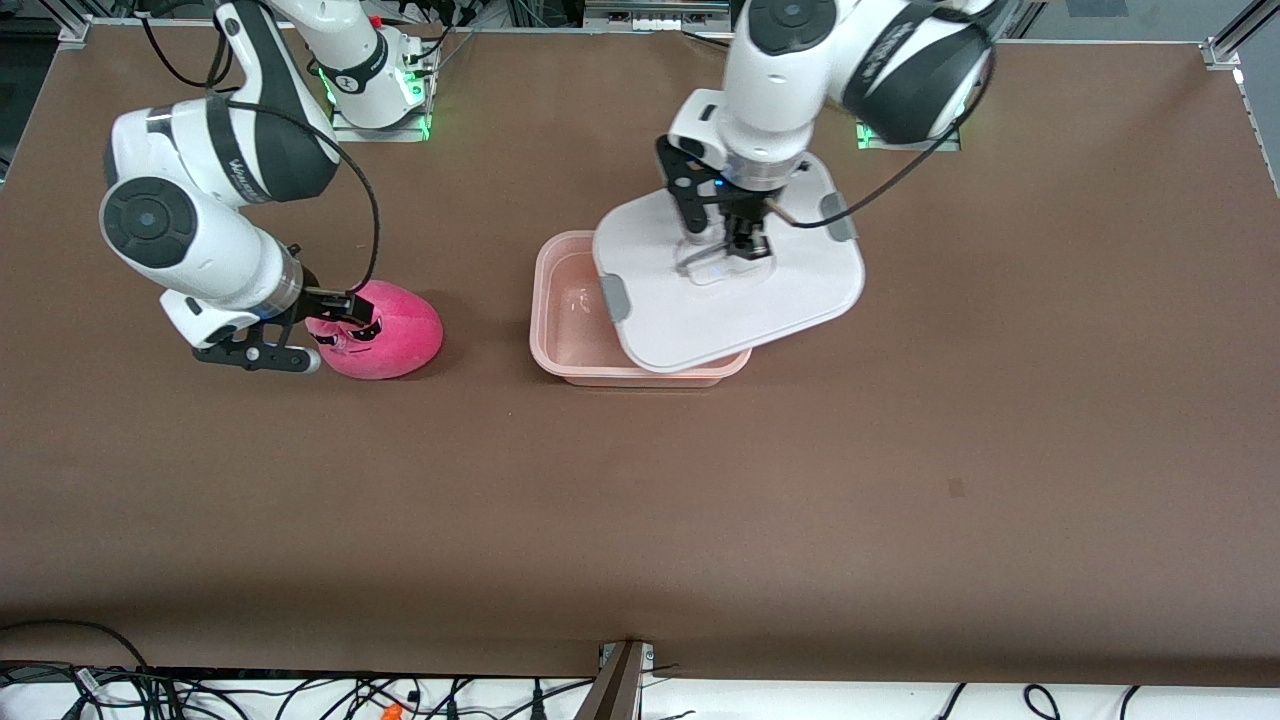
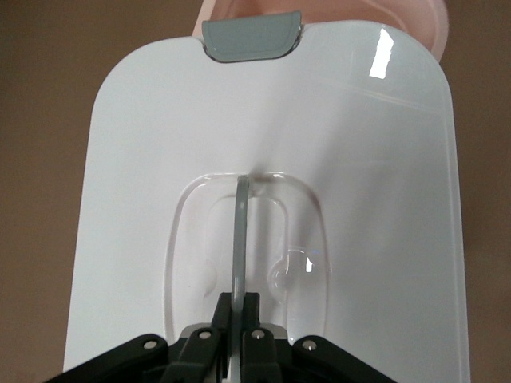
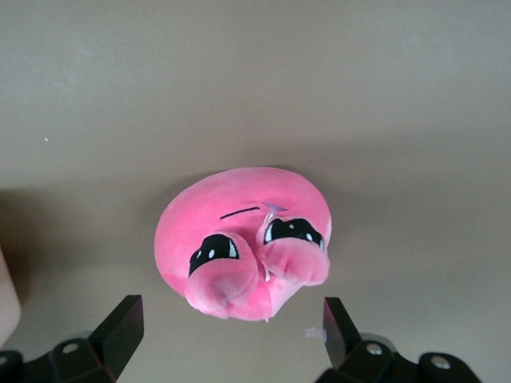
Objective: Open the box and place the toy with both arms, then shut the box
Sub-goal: 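Lift the lid off with the left gripper while the right gripper reaches the toy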
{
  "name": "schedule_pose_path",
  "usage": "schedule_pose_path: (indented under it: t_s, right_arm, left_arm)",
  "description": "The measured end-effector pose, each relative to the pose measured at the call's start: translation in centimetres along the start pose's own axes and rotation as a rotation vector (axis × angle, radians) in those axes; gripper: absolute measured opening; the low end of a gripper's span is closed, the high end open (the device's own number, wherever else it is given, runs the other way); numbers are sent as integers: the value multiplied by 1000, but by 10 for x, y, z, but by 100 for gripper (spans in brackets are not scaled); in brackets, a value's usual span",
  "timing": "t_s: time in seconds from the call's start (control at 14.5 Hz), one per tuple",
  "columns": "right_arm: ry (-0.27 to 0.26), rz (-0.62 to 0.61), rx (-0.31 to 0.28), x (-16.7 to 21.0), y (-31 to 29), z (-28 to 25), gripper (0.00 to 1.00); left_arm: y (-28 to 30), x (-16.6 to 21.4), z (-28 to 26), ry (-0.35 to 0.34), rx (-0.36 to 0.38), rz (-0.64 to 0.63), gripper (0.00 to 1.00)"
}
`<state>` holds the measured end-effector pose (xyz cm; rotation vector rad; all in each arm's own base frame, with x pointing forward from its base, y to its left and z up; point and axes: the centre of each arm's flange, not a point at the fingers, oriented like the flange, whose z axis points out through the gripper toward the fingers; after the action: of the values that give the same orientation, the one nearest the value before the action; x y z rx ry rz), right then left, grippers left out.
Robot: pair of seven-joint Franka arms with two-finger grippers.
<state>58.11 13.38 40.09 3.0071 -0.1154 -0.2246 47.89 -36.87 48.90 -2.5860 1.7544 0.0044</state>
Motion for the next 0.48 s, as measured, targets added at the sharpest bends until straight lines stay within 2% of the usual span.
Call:
schedule_pose_path:
  t_s: [0.28, 0.48]
  right_arm:
    - [-3, -78, -77, -1, -24, 25, 100]
    - [-19, -136, -89, -1, -30, 35, 100]
  left_arm:
    - [-51, -71, -41, -78, 1, -36, 7]
    - [-100, -128, -70, -116, -37, -31, 7]
